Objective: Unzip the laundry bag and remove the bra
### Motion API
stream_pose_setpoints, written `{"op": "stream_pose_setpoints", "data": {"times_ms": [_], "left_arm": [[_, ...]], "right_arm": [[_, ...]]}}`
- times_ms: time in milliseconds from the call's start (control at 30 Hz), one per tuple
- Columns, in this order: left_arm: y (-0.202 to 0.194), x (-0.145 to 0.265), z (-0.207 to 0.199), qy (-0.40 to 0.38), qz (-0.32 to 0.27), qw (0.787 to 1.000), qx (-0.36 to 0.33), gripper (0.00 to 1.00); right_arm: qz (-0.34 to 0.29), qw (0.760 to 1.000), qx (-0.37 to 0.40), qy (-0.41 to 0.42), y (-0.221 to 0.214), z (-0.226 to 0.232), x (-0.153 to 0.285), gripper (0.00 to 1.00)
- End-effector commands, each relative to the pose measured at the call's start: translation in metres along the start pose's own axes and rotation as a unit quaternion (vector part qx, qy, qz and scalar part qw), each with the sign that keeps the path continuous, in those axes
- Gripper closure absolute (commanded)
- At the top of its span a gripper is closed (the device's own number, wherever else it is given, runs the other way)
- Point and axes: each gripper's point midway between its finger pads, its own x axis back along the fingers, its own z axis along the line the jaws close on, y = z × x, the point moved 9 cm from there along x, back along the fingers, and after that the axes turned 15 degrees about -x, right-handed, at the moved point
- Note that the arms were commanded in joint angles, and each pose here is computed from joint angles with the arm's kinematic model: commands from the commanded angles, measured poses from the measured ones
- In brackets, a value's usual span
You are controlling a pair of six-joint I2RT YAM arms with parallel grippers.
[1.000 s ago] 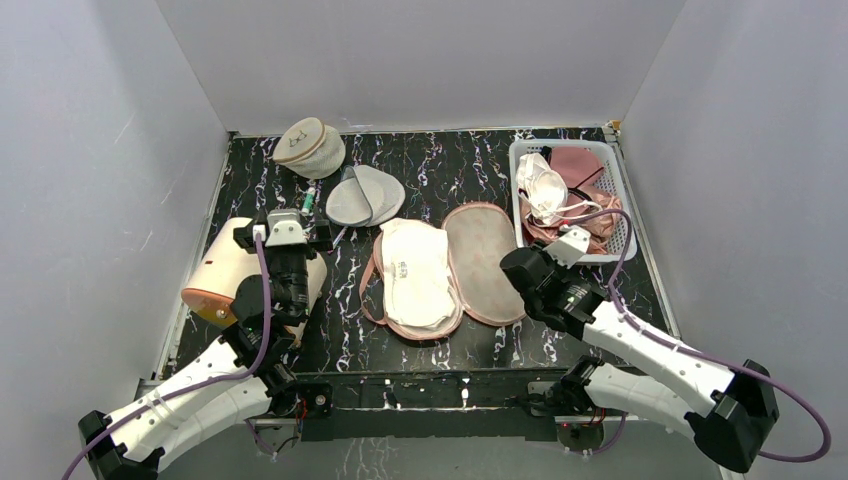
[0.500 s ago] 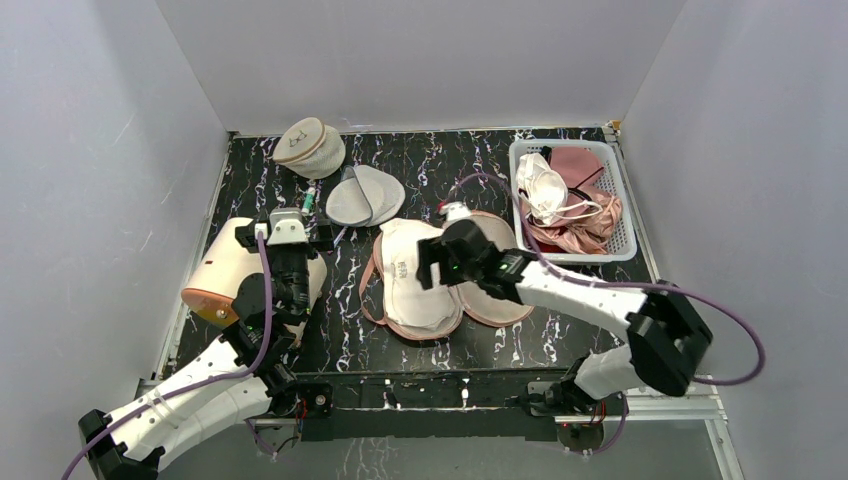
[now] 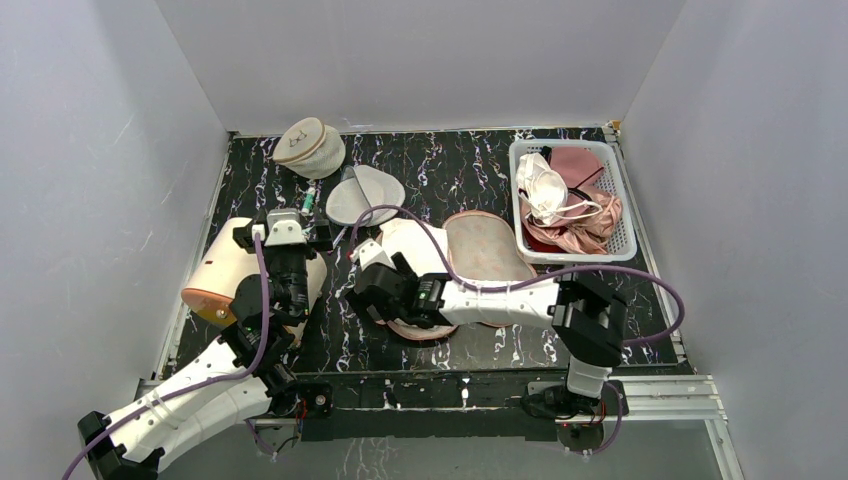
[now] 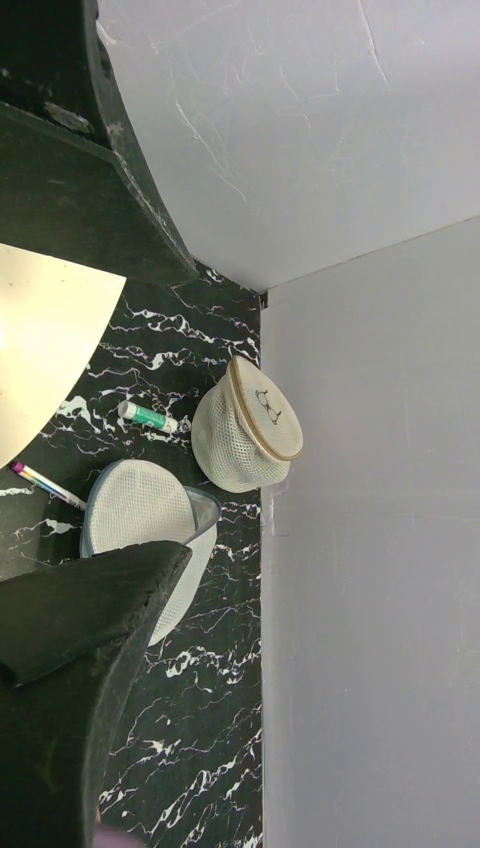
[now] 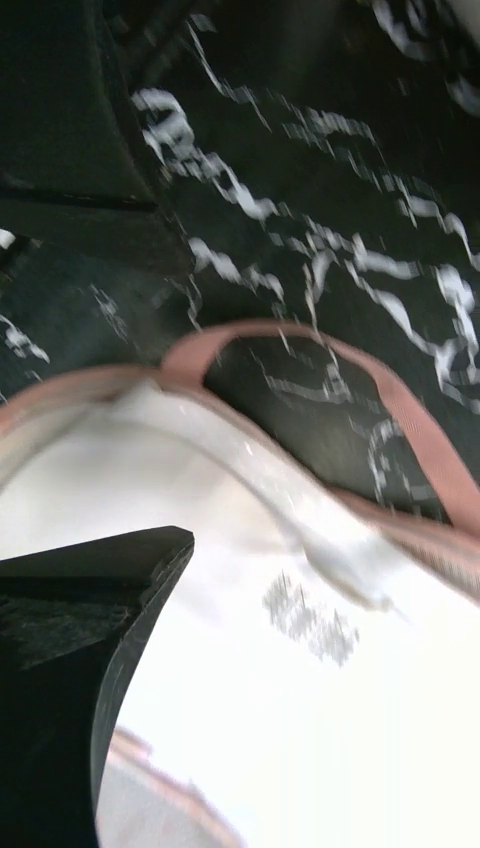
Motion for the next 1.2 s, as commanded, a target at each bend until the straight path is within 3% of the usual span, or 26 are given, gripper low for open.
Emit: {"op": "stream_pose_setpoints", "data": {"times_ms": [0, 467, 667, 933, 1167], "left_arm": [[0.013, -0.001, 0.009, 0.012, -0.016, 0.999, 0.026, 0.02], [0.014, -0.002, 0.008, 0.006, -0.015, 0.999, 0.028, 0.02], [0.014, -0.002, 0.007, 0.006, -0.015, 0.999, 0.029, 0.02], [0.014, -0.001, 0.010, 0.010, -0.016, 0.999, 0.028, 0.02], [0.015, -0.001, 0.010, 0.008, -0.016, 0.999, 0.031, 0.02]], "right_arm": [[-0.067, 0.987, -0.026, -0.145, 0.025, -0.019, -0.002, 0.02], [-0.090, 0.958, -0.243, -0.125, 0.055, -0.080, 0.007, 0.02], [-0.083, 0.964, -0.226, -0.112, 0.066, -0.073, -0.001, 0.02], [-0.054, 0.956, -0.241, -0.159, 0.065, -0.047, -0.037, 0.13], [-0.056, 0.955, -0.217, -0.193, 0.061, -0.043, -0.059, 0.35]]}}
